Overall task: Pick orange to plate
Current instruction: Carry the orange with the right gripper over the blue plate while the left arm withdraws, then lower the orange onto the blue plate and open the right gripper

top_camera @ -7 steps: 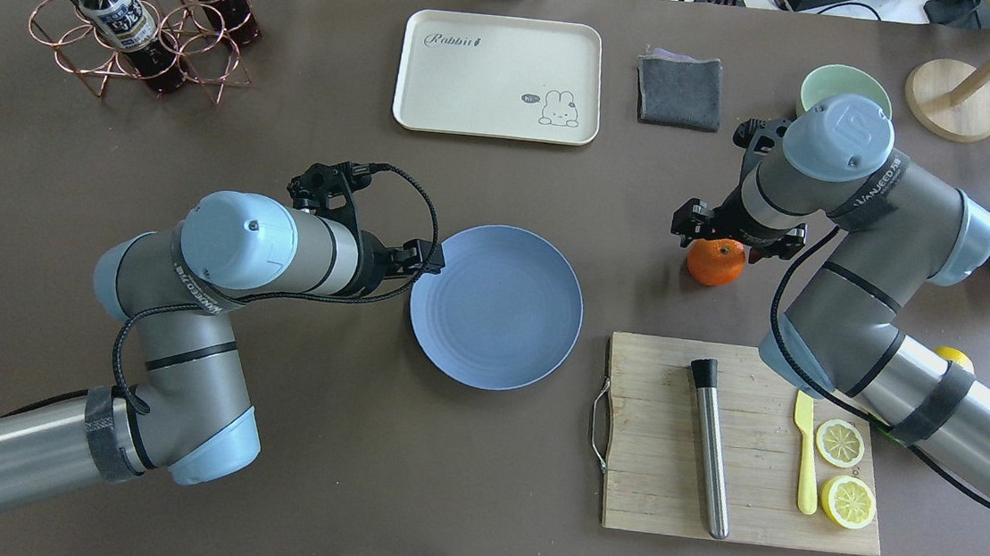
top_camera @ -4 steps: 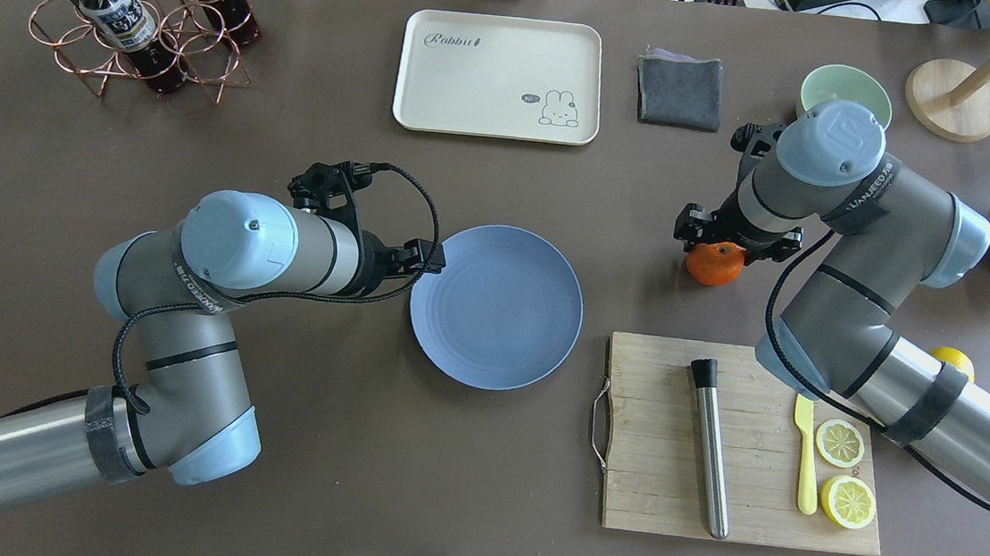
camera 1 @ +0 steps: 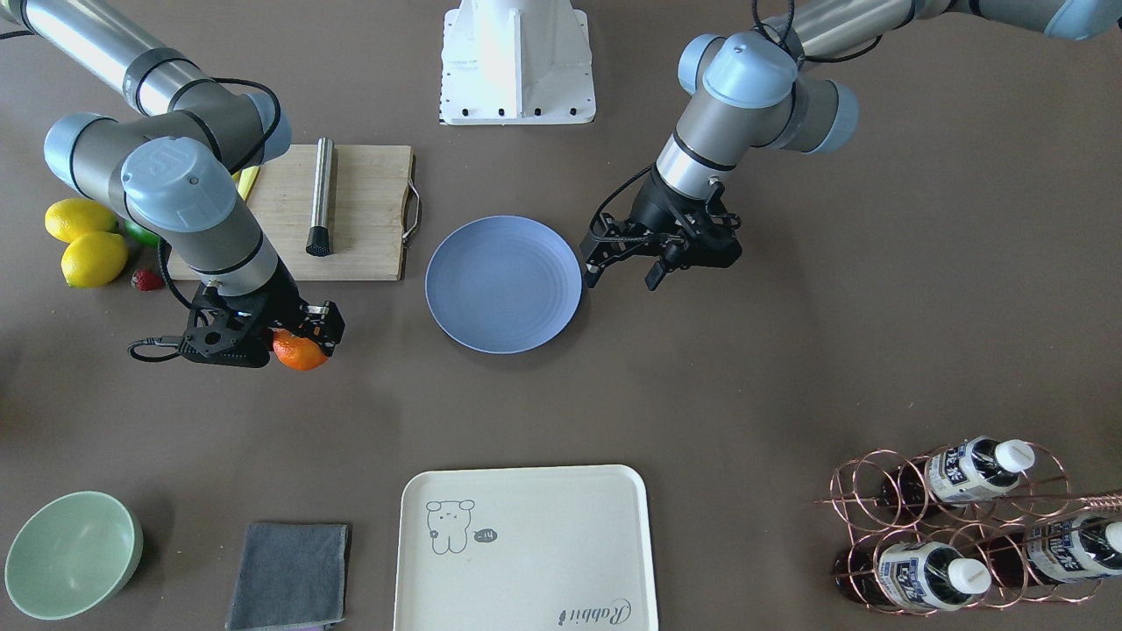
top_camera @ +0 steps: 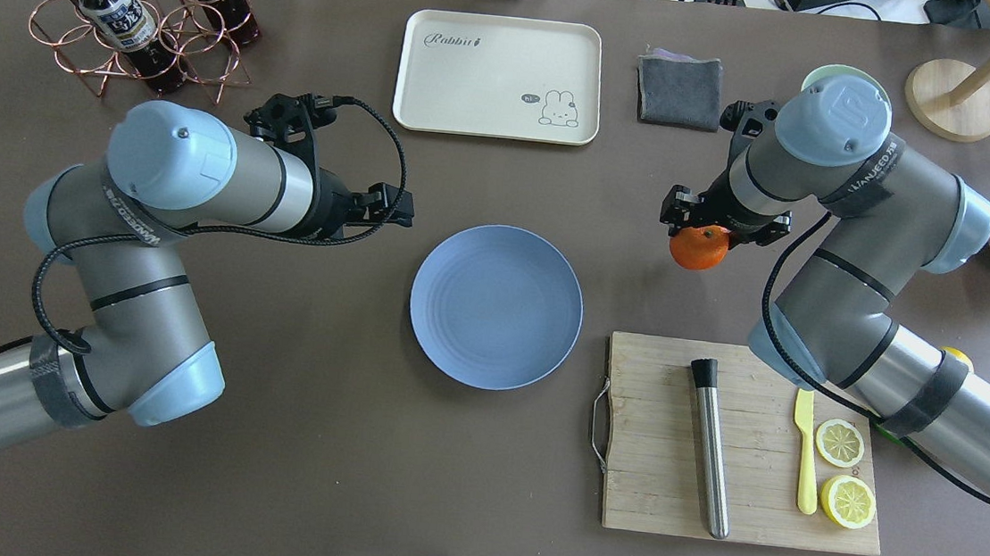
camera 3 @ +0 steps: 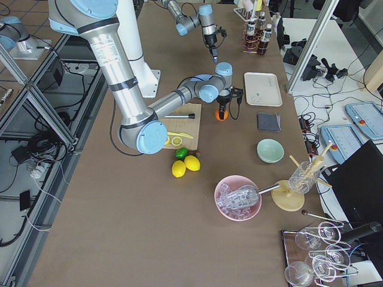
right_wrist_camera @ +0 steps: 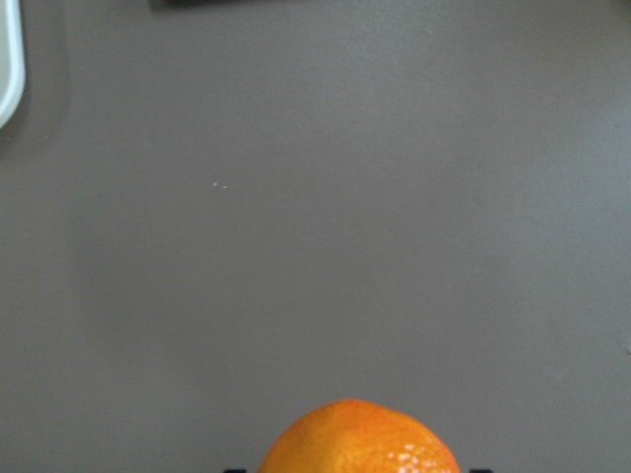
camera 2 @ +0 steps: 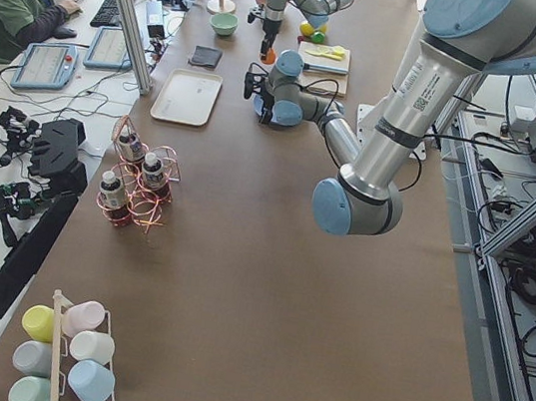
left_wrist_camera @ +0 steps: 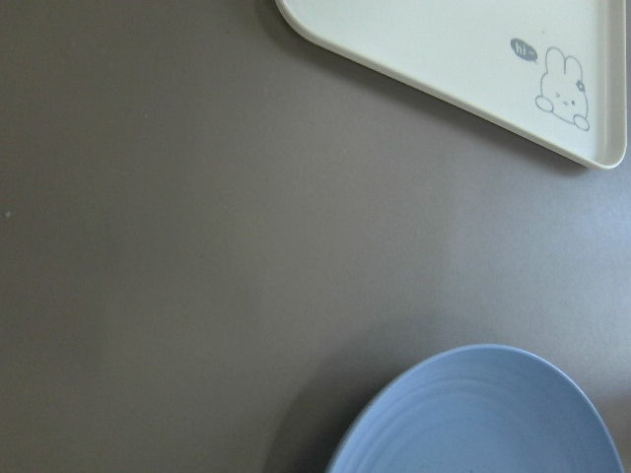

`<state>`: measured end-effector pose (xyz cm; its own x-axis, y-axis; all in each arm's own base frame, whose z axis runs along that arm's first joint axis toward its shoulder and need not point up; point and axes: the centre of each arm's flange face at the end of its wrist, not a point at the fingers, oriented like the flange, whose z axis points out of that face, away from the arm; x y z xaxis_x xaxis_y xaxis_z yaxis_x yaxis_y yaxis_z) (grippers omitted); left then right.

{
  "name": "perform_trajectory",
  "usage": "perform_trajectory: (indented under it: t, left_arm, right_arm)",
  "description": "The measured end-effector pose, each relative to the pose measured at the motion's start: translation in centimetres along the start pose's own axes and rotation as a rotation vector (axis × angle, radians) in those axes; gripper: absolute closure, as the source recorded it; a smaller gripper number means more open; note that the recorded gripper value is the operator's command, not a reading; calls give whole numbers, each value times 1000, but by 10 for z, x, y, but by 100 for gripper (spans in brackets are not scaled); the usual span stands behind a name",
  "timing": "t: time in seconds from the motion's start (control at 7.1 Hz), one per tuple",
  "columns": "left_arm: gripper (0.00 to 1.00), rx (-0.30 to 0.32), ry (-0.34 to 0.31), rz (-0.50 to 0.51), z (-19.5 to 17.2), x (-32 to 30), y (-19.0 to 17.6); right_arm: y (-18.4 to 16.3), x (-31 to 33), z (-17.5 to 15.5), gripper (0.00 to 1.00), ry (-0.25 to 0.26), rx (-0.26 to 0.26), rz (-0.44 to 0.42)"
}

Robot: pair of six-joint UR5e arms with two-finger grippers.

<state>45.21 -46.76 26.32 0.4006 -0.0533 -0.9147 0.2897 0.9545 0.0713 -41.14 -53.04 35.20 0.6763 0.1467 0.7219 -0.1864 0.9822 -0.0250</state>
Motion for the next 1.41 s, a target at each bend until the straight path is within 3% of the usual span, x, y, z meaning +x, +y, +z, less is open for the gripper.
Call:
perform_trajectory:
  t: [0.28,0.56,0.99,1.41]
  left_arm:
    - [2,36,-56,193,-29,-46,-28]
    - [2,83,-115,387,-69,-100,-60]
    - [2,102,-174,409,-102,-160,-97]
    - [2,92,-219,396,-100,-195,-106]
  right_arm:
    - [14,-51,-23,100,-1,-13,18]
    - [51,-106,-22,100,-12,-1,34]
    - [110,-159,-6,100,-25,19,18]
    - [139,-188,9,100,-22,13,-8]
